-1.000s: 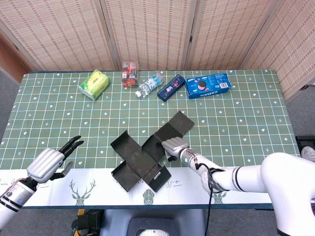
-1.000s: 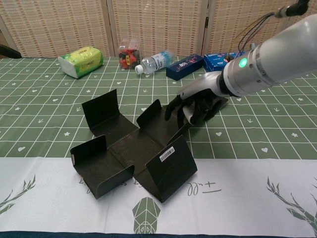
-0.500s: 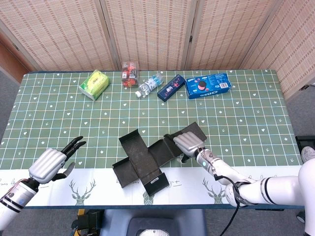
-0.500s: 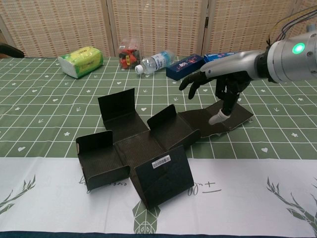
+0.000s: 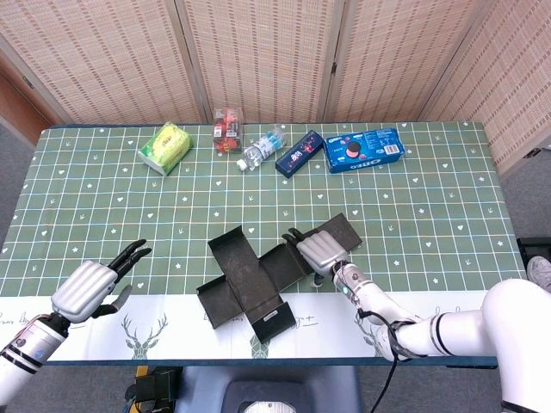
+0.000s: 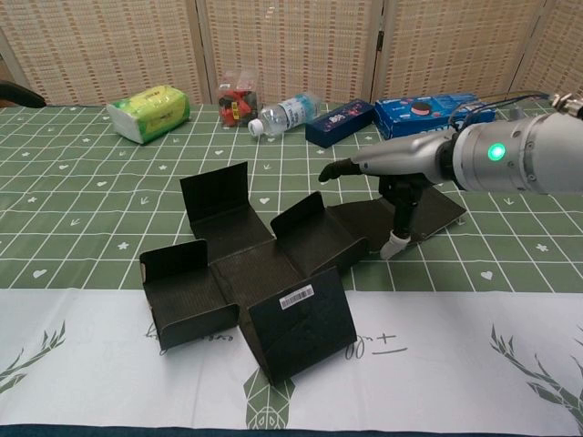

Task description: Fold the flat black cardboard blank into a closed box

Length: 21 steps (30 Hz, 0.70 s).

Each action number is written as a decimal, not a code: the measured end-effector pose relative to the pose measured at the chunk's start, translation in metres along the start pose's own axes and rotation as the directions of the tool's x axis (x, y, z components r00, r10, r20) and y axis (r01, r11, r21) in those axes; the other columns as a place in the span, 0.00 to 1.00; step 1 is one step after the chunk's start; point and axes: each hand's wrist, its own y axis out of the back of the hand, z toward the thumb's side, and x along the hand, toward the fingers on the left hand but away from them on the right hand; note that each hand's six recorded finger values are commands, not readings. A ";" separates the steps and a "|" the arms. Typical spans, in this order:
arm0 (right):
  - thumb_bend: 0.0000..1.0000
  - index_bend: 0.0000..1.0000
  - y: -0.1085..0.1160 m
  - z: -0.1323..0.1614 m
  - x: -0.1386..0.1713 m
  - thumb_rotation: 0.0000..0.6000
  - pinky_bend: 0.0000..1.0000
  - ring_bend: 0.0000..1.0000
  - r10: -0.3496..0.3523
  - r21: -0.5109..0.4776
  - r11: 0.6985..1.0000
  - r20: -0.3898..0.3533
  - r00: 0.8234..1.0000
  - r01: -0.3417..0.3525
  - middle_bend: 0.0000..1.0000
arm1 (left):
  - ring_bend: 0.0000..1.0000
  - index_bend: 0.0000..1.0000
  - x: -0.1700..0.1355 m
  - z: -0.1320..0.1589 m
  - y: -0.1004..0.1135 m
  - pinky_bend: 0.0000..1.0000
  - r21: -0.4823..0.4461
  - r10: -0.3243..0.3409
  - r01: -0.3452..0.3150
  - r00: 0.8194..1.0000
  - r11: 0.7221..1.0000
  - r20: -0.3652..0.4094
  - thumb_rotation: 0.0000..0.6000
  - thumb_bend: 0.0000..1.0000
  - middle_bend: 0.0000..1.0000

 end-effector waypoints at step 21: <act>0.00 0.00 -0.016 0.045 -0.028 1.00 1.00 0.77 -0.093 -0.074 0.993 0.028 0.995 0.095 0.06 | 0.66 0.00 0.000 -0.010 0.003 0.86 0.020 0.005 -0.005 1.000 1.000 -0.013 1.00 0.57 0.00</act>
